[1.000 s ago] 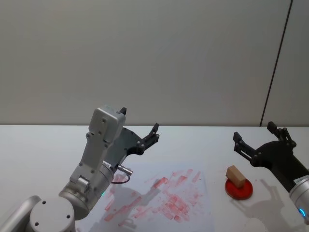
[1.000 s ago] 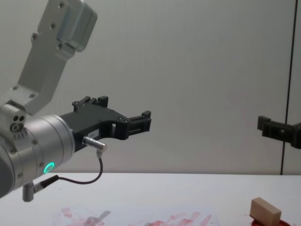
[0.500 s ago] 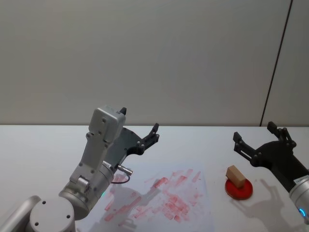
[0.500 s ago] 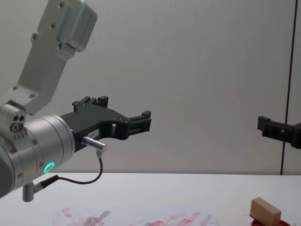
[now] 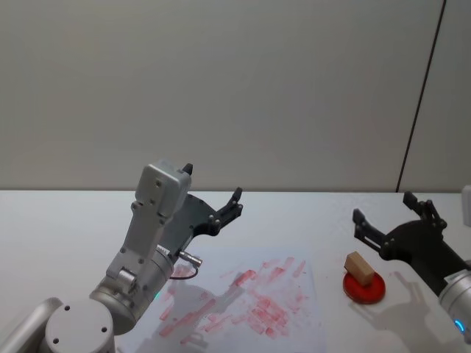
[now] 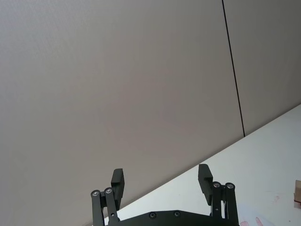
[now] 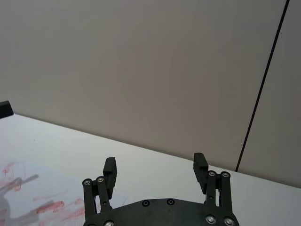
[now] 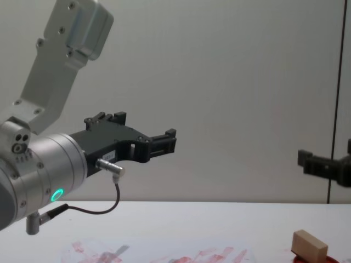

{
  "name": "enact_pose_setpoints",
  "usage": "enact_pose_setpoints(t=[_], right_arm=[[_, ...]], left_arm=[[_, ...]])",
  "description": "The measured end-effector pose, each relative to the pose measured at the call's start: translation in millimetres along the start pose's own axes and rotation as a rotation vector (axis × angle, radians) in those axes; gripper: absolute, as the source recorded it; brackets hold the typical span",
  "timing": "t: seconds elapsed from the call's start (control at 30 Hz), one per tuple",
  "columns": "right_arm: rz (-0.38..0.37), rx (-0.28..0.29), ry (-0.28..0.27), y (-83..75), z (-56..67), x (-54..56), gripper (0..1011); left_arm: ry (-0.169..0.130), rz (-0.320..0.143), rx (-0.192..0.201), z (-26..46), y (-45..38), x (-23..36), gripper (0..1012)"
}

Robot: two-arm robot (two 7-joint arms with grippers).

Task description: Use the one hand to pick up the stamp and affix it onto the A4 paper.

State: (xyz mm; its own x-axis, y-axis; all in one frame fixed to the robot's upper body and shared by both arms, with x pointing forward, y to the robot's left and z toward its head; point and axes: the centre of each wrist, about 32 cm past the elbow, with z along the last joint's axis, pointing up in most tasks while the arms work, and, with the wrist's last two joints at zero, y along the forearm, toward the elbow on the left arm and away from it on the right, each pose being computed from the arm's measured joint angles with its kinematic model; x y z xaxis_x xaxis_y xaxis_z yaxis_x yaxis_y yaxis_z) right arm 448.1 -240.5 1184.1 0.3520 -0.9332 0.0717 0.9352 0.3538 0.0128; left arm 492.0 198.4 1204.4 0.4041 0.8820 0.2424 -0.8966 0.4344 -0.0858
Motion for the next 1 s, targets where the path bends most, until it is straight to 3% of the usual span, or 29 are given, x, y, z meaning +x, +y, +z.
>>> enact_pose_setpoints(t=[0.53, 1.0], right_arm=[[0.053, -0.137, -0.035, 4.9, -18.7, 12.6, 1001], [0.078, -0.241, -0.009, 10.3, -34.2, 19.6, 1001]], left_arm=[[0.0, 0.0, 0.0, 0.0, 0.0, 0.0, 1002], [0.0, 0.0, 0.0, 0.0, 0.0, 0.0, 1002]])
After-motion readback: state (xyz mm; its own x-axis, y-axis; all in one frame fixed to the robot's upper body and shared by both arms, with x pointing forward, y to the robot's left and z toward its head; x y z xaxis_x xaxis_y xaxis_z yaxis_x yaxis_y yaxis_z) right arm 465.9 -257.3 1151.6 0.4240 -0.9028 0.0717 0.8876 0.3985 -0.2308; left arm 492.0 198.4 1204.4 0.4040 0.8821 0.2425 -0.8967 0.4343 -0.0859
